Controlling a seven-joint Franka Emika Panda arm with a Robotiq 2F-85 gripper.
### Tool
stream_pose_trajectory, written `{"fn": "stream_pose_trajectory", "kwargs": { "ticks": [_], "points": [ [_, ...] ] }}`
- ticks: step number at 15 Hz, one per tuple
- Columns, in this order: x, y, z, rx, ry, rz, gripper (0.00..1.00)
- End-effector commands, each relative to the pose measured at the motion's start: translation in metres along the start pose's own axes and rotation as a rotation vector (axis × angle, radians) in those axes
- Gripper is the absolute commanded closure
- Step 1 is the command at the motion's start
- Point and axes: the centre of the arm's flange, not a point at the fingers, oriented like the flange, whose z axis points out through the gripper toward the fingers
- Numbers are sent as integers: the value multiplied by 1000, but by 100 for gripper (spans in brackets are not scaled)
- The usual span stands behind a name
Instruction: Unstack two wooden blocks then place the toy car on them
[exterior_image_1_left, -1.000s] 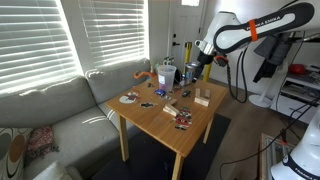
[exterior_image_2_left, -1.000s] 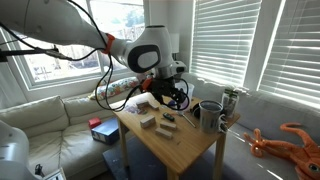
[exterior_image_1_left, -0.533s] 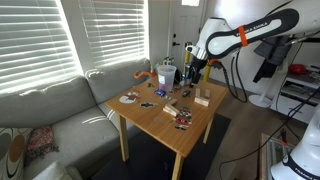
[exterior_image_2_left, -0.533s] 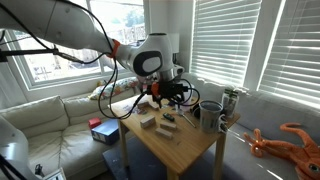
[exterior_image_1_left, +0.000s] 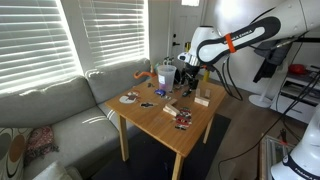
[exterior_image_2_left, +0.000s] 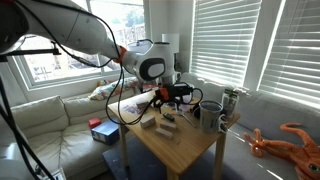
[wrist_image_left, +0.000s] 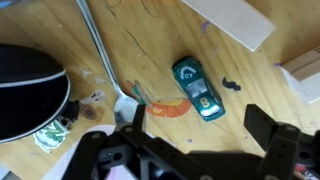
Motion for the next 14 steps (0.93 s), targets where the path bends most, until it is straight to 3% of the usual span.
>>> {"fn": "stream_pose_trajectory", "kwargs": {
  "ticks": [1,2,3,4,8,12,14],
  "points": [
    [4,4,4,39,-12,-73,8],
    [4,3,6,42,-19,-80,11],
    [3,3,7,47,-22,-87,30],
    [2,3,9,52,-25,-95,39],
    [1,1,12,70,-36,-119,66],
    [-9,3,0,82,-18,-56,95],
    [-20,5,-12,73,-9,-12,93]
  ]
}}
